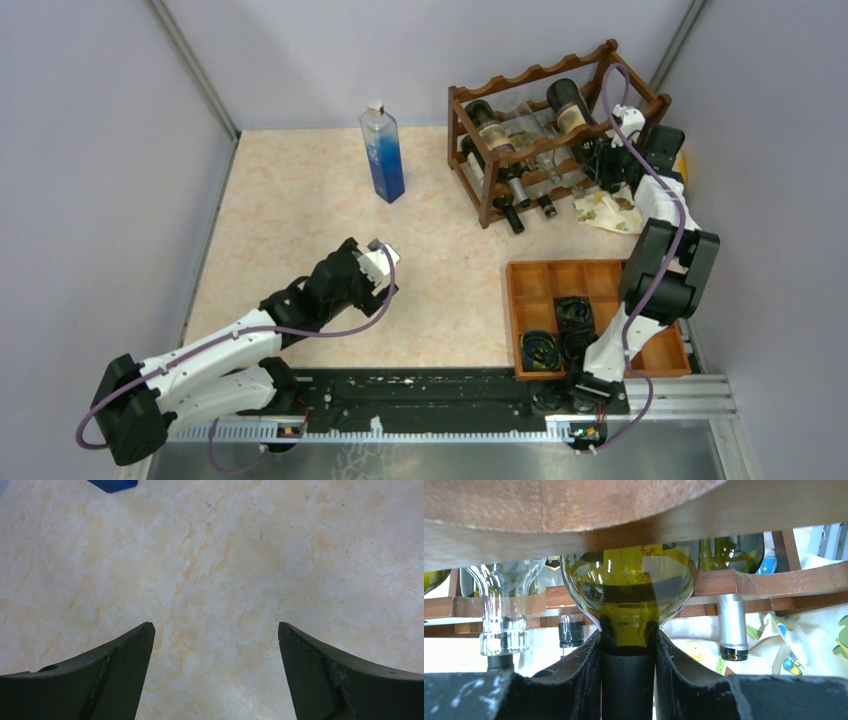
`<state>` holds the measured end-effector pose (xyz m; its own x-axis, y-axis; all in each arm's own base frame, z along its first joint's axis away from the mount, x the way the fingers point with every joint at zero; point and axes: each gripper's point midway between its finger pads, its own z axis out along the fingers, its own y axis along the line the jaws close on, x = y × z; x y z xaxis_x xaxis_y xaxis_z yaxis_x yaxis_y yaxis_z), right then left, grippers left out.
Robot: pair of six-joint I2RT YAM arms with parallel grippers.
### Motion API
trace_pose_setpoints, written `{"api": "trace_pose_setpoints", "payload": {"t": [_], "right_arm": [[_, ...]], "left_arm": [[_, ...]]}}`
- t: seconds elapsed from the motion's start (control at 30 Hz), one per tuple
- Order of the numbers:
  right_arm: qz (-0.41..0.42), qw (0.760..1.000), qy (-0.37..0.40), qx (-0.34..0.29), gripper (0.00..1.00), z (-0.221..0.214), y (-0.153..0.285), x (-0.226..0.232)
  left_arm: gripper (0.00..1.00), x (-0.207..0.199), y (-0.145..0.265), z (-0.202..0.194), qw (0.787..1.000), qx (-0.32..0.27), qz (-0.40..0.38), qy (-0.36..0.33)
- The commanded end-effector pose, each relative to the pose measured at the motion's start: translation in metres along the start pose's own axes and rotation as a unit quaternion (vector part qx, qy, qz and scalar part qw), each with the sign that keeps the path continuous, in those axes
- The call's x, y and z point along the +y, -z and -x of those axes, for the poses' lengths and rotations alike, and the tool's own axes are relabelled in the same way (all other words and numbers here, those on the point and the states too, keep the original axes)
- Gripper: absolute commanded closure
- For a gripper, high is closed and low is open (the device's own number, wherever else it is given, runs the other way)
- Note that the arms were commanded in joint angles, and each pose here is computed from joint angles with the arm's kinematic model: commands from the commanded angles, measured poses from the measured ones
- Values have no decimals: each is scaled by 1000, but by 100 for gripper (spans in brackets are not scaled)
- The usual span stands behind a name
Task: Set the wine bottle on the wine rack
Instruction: Place the wine bottle in the wine rack.
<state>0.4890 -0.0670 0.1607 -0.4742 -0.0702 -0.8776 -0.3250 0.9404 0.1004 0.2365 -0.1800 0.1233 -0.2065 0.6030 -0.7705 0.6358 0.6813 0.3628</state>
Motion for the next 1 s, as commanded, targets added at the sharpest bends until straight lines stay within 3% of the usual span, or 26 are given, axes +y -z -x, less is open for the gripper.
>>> {"api": "trace_pose_setpoints", "payload": {"t": [0.0,0.97], "right_arm": [[-6,990,91,-105,99,87,16,-5],[-19,986,135,-93,95,90,6,6]], "left_arm": [[1,0,-2,0,1000,-2,0,-1],[1,-1,-4,-3,1000,6,-2,-4]]}}
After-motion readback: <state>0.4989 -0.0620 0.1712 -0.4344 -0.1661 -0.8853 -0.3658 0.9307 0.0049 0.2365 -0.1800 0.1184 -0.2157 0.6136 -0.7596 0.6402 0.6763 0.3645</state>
